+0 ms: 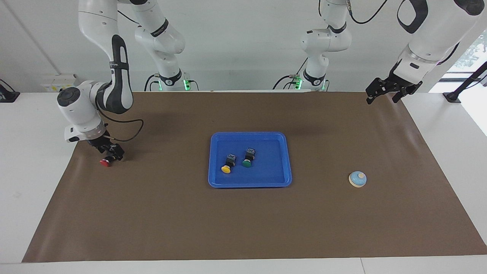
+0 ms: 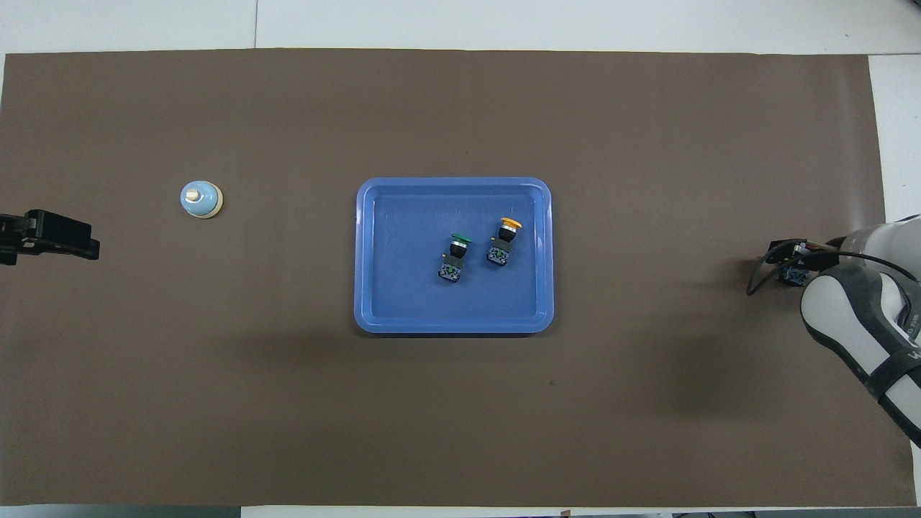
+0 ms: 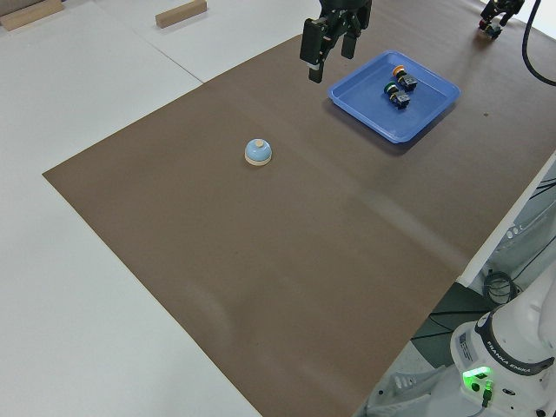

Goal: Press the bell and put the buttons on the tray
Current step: 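Place the red button in the tray beside the green one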

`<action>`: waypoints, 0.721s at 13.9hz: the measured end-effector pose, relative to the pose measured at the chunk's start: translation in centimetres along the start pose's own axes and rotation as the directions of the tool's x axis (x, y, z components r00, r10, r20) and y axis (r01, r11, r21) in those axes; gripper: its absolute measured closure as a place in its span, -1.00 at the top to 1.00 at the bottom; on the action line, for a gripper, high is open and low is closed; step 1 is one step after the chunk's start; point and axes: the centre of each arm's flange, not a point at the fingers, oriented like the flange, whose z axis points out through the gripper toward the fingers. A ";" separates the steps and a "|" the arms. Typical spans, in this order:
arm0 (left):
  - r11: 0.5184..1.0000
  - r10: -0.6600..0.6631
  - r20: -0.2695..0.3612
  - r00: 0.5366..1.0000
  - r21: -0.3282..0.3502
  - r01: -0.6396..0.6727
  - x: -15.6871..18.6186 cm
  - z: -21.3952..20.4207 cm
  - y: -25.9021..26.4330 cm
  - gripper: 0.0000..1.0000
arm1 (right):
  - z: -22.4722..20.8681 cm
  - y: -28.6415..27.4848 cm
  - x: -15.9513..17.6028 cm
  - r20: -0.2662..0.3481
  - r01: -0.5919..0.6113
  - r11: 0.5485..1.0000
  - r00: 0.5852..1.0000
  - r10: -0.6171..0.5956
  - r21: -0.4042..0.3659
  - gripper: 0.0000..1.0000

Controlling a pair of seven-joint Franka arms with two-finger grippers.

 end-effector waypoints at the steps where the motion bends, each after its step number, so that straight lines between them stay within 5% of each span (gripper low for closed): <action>1: 1.000 0.000 0.000 1.000 0.000 0.000 0.0 0.0 0.0 1.00 | 0.0 0.0 0.0 -0.001 0.005 1.000 1.000 -0.005 0.000 0.89; 6: 1.000 0.000 0.000 1.000 0.000 0.000 0.0 0.0 0.0 1.00 | 0.0 -0.1 0.0 -0.001 0.009 1.000 1.000 -0.009 0.000 -0.17; 10: 1.000 0.000 0.000 1.000 0.000 0.000 0.0 0.0 0.0 1.00 | -0.3 -1.0 0.1 0.005 0.027 1.000 1.000 -0.027 0.002 -0.17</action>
